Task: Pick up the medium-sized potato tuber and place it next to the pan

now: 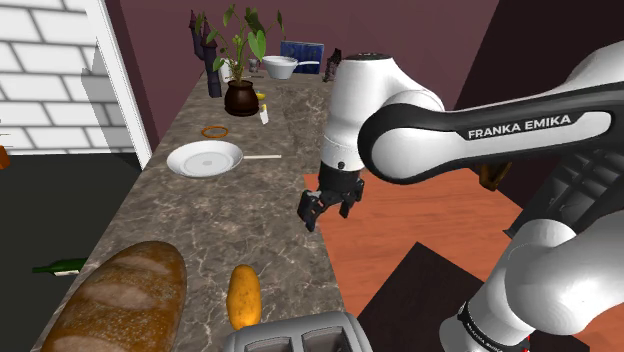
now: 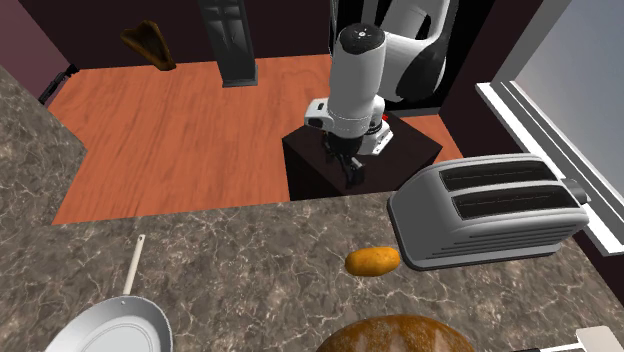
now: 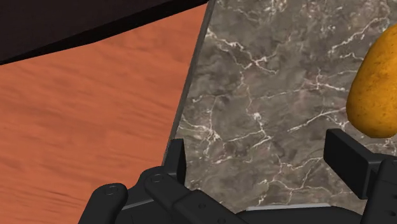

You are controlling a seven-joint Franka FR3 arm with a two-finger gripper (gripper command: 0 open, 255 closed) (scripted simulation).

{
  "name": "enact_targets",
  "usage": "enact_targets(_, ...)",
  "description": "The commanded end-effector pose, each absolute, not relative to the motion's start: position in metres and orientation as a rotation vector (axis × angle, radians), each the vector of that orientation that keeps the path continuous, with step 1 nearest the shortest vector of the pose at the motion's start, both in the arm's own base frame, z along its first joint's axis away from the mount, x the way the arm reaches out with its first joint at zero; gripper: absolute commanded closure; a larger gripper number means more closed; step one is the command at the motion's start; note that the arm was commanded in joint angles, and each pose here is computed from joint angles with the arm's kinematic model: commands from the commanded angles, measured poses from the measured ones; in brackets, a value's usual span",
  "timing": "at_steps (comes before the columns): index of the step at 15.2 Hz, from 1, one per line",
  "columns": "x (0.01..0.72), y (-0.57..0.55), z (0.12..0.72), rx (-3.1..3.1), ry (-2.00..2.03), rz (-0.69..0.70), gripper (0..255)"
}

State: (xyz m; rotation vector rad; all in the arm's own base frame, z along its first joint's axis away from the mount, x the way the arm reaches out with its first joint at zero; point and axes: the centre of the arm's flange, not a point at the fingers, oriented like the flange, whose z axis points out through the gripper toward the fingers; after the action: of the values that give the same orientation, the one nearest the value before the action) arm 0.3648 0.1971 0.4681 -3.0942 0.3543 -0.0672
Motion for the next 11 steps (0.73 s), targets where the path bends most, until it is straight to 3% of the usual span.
enact_targets(1,0.375,0.219,0.457,-3.085,0.38,-0.072,0)
enact_targets(11,0.425,0.322,0.398,-3.047,0.495,-0.089,0)
